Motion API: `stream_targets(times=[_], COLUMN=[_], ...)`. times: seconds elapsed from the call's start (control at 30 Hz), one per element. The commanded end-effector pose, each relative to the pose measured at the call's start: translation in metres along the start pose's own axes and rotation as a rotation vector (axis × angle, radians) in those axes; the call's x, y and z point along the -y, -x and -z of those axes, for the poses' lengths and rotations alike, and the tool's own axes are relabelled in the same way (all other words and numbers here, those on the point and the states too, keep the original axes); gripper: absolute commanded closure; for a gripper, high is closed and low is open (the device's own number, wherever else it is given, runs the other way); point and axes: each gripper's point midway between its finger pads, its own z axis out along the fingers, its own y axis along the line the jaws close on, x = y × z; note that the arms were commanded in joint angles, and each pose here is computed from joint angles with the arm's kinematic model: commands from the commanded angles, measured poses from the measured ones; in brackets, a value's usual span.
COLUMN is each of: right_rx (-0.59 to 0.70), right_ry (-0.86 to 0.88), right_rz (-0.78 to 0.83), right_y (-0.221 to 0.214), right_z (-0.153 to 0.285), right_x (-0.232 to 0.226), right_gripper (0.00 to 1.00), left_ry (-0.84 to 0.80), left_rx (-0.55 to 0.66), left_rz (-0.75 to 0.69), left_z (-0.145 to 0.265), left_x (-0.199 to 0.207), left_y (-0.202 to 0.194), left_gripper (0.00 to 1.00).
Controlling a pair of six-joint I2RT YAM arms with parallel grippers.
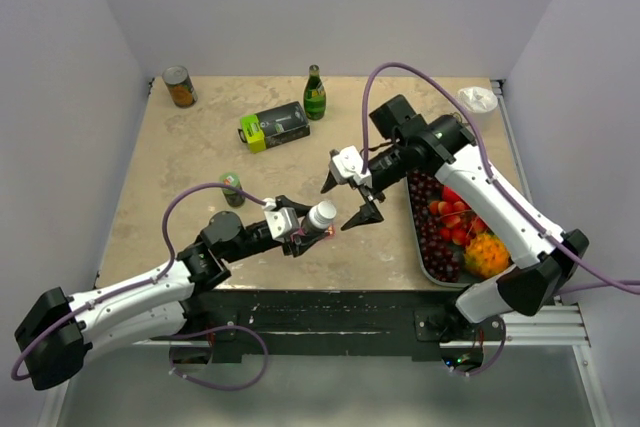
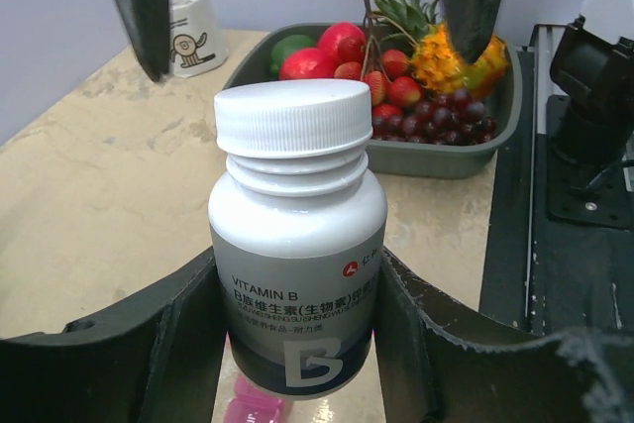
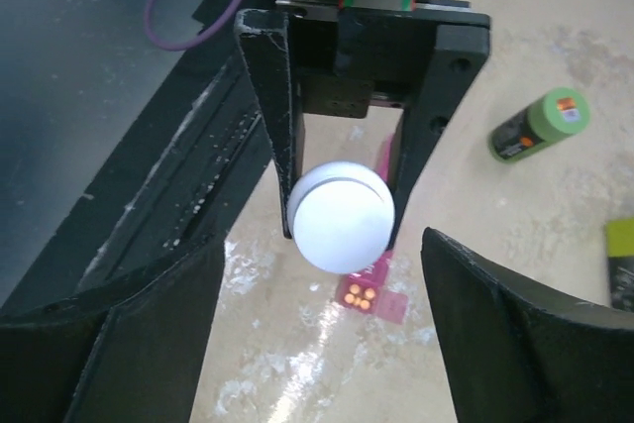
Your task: Sort the pills into containers
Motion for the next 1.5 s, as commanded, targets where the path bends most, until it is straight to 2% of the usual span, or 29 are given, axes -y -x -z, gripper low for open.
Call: stream_targets(times=[0.0,0.07,0.17,0.3,0.4,0.5,0.63,0.7,0.83,1.03,1.13,1.17,1.23,1.27,1.33,1.37,1.47], right_rx=[0.007,-0.005,-0.008,-0.008,-0.033,-0.05,-0.1,-0.117,-0.122,-0.118,-0.096,-0.086,-0.059,-0.058,-0.06,-0.045,-0.018], right_ry=[0.065,0.048,0.043,0.037,0.023,0.001,-0.082,-0.112,-0.178,-0.241,-0.288,-0.298,-0.321,-0.342,-0.369,-0.374,-0.301], right_rz=[0.009,-0.013,-0.026,-0.037,-0.049,-0.078,-0.089,-0.129,-0.186,-0.37,-0.502,-0.618,-0.695,-0.79,-0.863,-0.928,-0.97], right_y=[0.005,0.002,0.001,0.002,-0.002,-0.005,-0.007,-0.008,-0.014,-0.032,-0.038,-0.046,-0.051,-0.058,-0.067,-0.066,-0.056], right_z=[-0.009,-0.012,-0.016,-0.019,-0.023,-0.025,-0.021,-0.022,-0.026,-0.038,-0.046,-0.05,-0.056,-0.06,-0.064,-0.064,-0.068], right_x=[-0.011,-0.008,-0.007,-0.005,-0.003,-0.001,0.012,0.015,0.025,0.032,0.04,0.038,0.044,0.044,0.051,0.053,0.051], right_gripper=[0.21,0.3,0.36,0.51,0.55,0.64,0.71,0.75,0.77,0.8,0.82,0.82,0.85,0.86,0.87,0.84,0.7], left_ry=[-0.048,-0.052,-0.06,-0.059,-0.051,-0.027,0.019,0.029,0.06,0.183,0.226,0.237,0.265,0.279,0.334,0.346,0.368], left_rx=[0.084,0.085,0.084,0.087,0.092,0.099,0.006,0.001,0.052,0.133,0.161,0.177,0.224,0.23,0.233,0.225,0.157], left_rz=[0.011,0.012,0.016,0.019,0.025,0.032,0.059,0.065,0.063,0.109,0.087,0.086,0.078,0.079,0.07,0.065,0.02], left_z=[-0.001,-0.002,-0.003,-0.005,-0.005,-0.004,-0.011,-0.011,-0.011,-0.007,-0.006,-0.005,-0.002,-0.001,0.0,0.001,-0.002], left_x=[0.006,0.006,0.007,0.007,0.006,0.001,-0.01,-0.012,-0.018,-0.038,-0.046,-0.048,-0.053,-0.055,-0.065,-0.067,-0.072], left_y=[0.034,0.034,0.034,0.035,0.037,0.04,0.034,0.035,0.048,0.064,0.068,0.07,0.076,0.075,0.074,0.071,0.053], left_gripper=[1.0,1.0,1.0,1.0,1.0,1.0,1.0,1.0,1.0,1.0,1.0,1.0,1.0,1.0,1.0,1.0,1.0])
